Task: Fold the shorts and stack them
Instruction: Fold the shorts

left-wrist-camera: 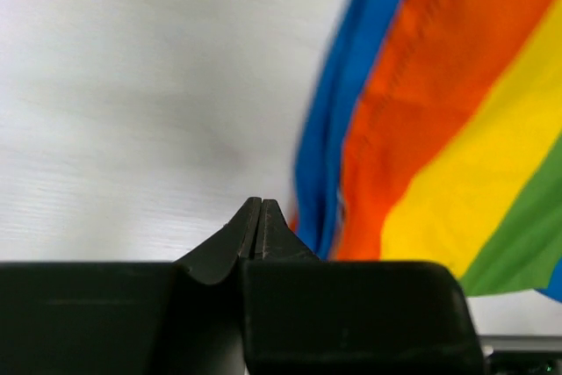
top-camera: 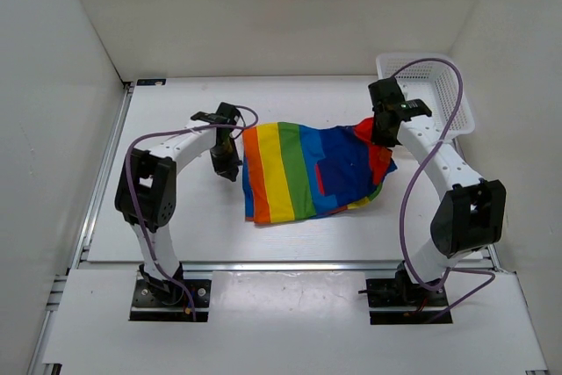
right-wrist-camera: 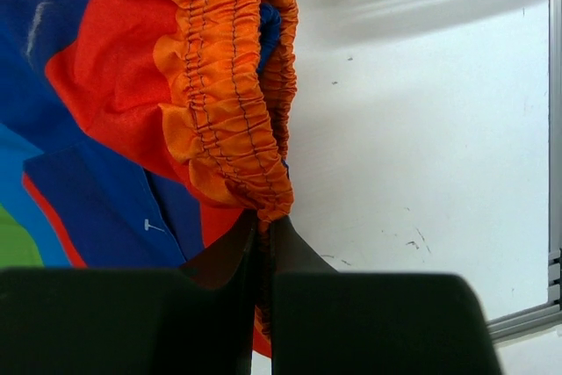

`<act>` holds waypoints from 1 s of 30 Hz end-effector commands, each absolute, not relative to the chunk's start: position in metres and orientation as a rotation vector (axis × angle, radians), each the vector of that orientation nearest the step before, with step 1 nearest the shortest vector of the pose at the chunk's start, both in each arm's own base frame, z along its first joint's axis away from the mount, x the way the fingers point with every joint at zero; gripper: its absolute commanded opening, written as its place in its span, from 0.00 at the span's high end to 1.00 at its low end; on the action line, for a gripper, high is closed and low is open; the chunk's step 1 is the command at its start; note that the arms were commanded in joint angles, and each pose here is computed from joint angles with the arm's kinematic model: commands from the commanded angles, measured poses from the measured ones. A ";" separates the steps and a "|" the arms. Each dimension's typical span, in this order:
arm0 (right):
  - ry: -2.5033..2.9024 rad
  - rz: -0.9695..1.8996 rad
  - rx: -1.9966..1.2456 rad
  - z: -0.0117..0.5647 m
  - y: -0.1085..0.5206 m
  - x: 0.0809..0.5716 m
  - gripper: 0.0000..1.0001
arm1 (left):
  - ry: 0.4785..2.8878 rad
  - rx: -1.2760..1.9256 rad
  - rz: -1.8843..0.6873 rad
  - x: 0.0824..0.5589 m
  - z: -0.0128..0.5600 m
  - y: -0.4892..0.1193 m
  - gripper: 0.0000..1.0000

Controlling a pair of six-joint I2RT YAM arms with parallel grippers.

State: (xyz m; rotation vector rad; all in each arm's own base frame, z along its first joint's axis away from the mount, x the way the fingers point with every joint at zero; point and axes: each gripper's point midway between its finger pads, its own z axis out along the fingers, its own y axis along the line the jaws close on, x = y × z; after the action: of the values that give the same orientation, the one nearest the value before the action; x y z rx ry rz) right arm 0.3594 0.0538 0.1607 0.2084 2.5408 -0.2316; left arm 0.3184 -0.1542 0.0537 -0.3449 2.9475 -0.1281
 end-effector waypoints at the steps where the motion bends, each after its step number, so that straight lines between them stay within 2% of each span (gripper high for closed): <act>1: 2.484 -0.244 0.167 0.184 0.061 0.370 1.00 | 2.861 -0.344 -0.130 0.339 0.062 -0.139 0.90; 15: 2.453 -0.177 0.061 0.205 0.104 0.374 1.00 | 3.016 -0.251 -0.295 0.340 0.008 -0.172 0.90; 30: 2.511 0.168 -0.328 0.186 0.316 0.340 1.00 | 3.042 -0.228 -0.280 0.326 -0.003 -0.166 0.90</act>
State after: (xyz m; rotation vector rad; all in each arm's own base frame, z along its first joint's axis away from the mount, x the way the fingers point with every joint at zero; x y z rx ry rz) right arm 0.3458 0.2829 0.1743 -0.3273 2.5290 0.0729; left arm 0.3357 -0.1703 0.0114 -0.2613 3.0194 -0.3131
